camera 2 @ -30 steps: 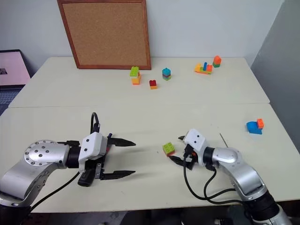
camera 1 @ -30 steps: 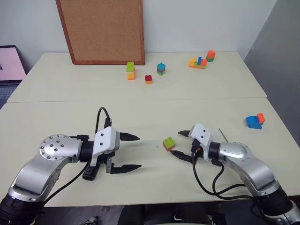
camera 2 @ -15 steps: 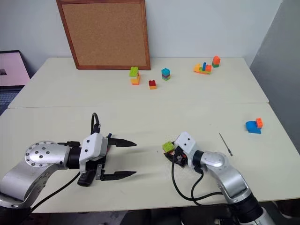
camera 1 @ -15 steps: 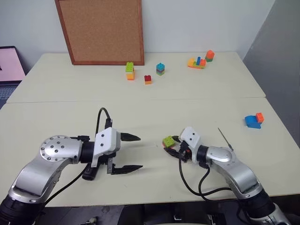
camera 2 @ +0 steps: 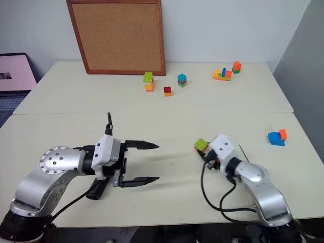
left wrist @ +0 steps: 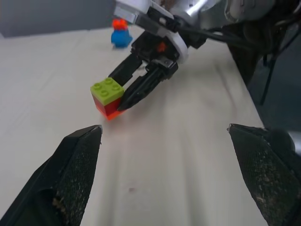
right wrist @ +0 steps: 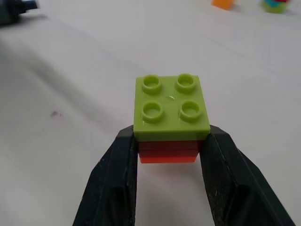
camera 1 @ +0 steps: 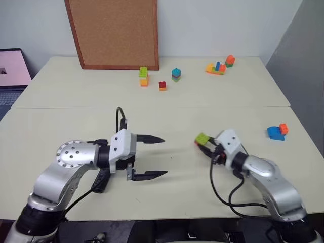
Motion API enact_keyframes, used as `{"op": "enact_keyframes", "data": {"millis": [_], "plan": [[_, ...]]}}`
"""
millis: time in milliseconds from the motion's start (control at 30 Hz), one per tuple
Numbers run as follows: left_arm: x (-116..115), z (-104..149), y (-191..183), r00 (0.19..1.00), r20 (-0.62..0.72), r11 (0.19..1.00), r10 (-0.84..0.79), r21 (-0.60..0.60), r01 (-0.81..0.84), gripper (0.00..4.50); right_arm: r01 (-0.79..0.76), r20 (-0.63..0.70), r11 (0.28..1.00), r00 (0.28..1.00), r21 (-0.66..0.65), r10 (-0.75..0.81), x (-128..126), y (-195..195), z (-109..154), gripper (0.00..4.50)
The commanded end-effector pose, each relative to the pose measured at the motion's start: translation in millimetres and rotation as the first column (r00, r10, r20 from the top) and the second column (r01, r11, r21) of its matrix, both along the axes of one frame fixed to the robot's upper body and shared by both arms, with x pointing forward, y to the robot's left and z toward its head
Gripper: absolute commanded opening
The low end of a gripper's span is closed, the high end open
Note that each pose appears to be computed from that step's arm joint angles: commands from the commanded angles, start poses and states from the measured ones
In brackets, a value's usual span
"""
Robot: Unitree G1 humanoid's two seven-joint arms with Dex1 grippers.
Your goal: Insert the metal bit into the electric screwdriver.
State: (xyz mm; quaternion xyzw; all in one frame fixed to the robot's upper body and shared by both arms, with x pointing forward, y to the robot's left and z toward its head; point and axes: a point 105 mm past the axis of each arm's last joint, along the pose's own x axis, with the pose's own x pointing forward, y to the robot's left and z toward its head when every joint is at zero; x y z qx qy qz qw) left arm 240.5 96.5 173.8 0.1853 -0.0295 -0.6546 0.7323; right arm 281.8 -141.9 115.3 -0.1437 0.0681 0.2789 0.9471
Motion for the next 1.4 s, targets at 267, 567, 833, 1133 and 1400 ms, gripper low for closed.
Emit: {"op": "enact_keyframes", "data": {"millis": [267, 567, 833, 1133, 1400], "plan": [[4.3, 2.8, -48.9, 0.981, -0.012, 0.978, -0.196, -0.075, 0.195, 4.5, 0.677, 0.11, 0.735, 0.729, 0.028, -0.676, -34.4, -135.3, 4.2, 1.47], [10.9, -2.4, -53.3, 0.979, -0.037, 0.98, -0.199, -0.032, 0.198, 4.5, 0.82, -0.02, 0.567, 0.57, 0.076, -0.822, -31.1, -178.2, -24.9, 1.47], [11.5, -6.0, -45.8, 0.986, -0.062, 0.988, -0.152, -0.031, 0.151, 4.5, 0.83, -0.043, 0.537, 0.548, 0.151, -0.835, -34.7, -180.2, -17.6, 3.19], [32.6, -5.2, -21.5, 0.99, -0.094, 0.994, 0.104, -0.022, -0.107, 4.5, 0.624, 0.25, 0.779, 0.747, 0.054, -0.616, -44.3, -132.2, 32.5, 4.49], [45.7, 6.2, 14.6, 0.881, -0.169, 0.893, 0.443, -0.006, -0.45, 4.5, 0.031, 0.271, 0.999, 0.962, -0.04, -0.019, -40.4, -33.0, 53.9, 4.49]]}}
